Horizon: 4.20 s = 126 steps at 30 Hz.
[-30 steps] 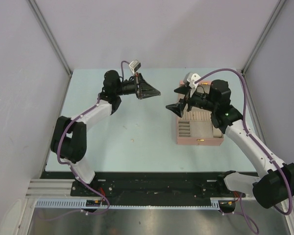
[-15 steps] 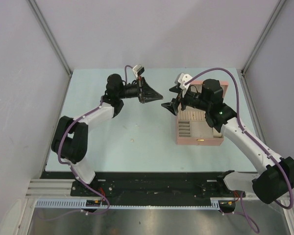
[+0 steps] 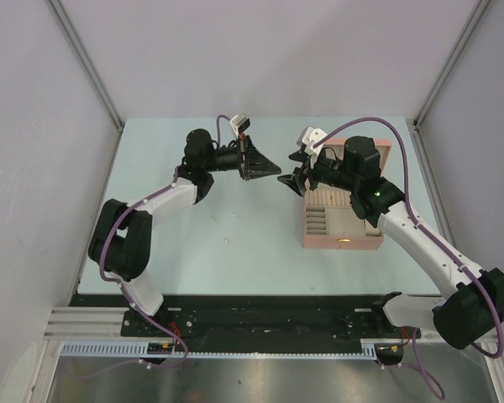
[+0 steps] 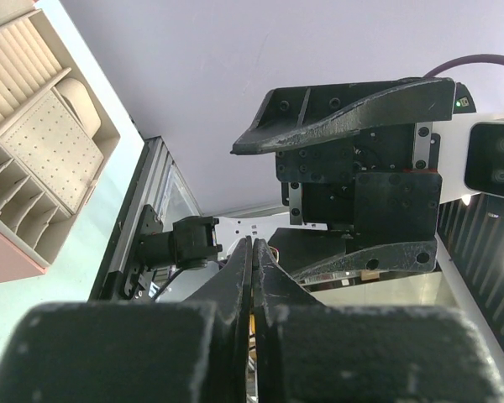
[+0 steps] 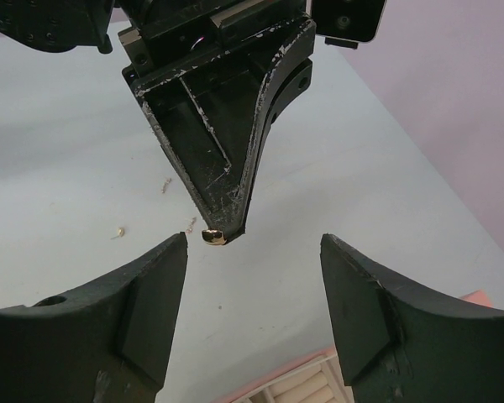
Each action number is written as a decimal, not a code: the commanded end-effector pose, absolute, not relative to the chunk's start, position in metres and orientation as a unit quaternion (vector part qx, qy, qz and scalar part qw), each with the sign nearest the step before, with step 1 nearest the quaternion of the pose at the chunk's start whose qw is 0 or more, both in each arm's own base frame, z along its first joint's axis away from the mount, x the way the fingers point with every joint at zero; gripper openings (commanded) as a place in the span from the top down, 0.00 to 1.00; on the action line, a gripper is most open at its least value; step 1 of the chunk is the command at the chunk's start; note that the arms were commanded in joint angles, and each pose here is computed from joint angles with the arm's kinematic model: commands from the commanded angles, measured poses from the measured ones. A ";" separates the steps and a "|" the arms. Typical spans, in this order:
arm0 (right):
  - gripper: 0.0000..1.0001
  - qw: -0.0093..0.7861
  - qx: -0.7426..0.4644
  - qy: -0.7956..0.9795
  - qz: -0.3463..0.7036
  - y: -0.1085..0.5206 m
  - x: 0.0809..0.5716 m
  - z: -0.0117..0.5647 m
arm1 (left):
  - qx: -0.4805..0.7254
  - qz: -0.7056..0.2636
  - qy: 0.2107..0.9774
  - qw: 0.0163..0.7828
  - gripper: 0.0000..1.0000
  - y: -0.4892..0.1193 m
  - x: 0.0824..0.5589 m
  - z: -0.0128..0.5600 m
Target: Organize the mixed jewelry
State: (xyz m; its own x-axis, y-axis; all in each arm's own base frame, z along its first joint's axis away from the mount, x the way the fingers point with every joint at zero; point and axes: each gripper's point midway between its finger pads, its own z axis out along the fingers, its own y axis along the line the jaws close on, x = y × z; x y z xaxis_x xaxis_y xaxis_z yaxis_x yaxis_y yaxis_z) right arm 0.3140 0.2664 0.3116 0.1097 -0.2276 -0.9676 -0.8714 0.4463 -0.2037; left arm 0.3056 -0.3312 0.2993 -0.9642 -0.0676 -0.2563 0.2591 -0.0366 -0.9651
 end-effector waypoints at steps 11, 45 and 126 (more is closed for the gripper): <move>0.43 0.616 -0.456 0.585 0.264 0.269 0.313 0.337 | 0.098 -0.719 0.674 0.137 1.00 -0.330 0.293 0.313; 1.00 0.612 -0.467 0.586 0.253 0.267 0.308 0.334 | 0.101 -0.714 0.679 0.139 1.00 -0.334 0.292 0.308; 1.00 0.213 -0.429 0.878 0.019 0.051 0.279 0.154 | 0.220 -0.198 0.871 0.393 0.44 -0.194 0.422 0.173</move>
